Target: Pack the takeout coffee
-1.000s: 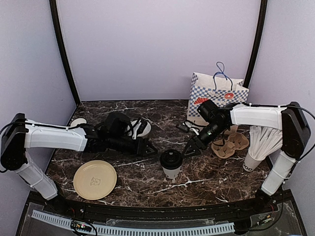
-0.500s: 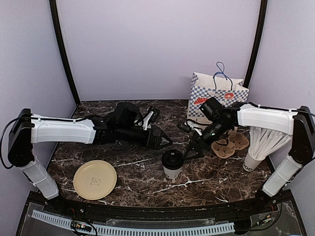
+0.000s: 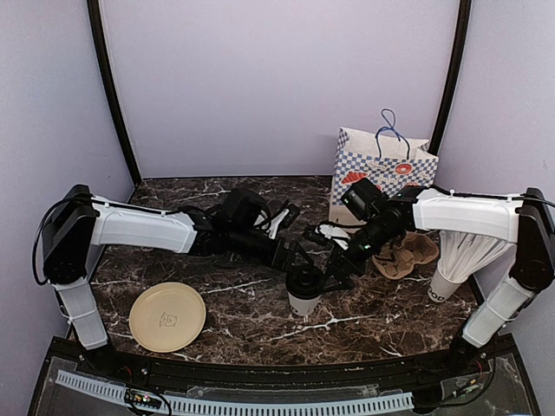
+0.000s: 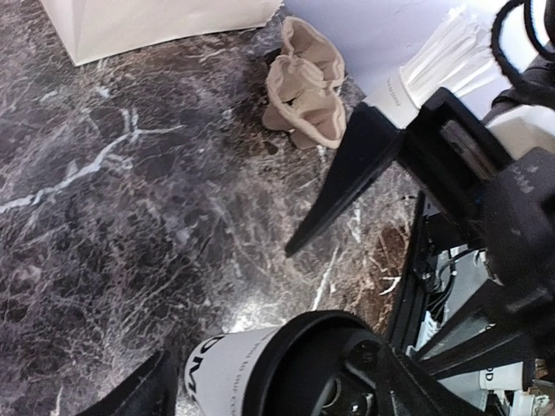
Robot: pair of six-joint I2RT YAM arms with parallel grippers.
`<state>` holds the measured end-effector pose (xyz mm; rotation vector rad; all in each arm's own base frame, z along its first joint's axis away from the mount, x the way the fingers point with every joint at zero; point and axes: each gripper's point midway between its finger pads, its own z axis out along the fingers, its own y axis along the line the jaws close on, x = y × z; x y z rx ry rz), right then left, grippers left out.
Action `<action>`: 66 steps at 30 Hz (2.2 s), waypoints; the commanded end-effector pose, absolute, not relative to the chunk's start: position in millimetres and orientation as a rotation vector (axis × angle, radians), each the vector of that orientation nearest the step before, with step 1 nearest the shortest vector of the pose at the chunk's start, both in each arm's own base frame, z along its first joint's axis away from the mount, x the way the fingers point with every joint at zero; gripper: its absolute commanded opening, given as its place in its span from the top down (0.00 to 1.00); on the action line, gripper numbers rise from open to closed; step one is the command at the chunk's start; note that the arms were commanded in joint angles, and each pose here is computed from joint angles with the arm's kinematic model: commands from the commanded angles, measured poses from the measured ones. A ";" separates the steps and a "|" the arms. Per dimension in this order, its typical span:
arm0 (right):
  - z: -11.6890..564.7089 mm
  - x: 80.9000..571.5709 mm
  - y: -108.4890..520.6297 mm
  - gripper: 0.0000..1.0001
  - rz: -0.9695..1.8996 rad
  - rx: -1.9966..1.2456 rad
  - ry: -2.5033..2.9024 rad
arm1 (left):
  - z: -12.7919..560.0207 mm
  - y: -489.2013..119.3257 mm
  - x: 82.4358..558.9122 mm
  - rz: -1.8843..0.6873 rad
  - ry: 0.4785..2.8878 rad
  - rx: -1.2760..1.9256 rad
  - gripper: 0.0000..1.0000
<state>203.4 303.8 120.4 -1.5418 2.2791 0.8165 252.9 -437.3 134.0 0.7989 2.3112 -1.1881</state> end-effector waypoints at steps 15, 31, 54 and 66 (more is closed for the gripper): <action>117.0 261.5 285.9 0.11 0.629 -1.345 2.353 | 133.3 -420.8 227.4 -1.302 2.352 0.716 0.24; 140.2 203.6 291.2 0.16 1.038 -1.341 2.353 | 183.7 -376.1 262.3 -1.057 2.243 0.504 0.17; 123.4 181.3 316.5 0.13 1.209 -1.392 2.406 | 138.8 -410.0 256.4 -1.382 2.393 0.545 0.40; 99.2 207.3 318.3 0.18 1.042 -1.324 2.496 | 116.4 -404.5 254.2 -1.345 2.457 0.518 0.40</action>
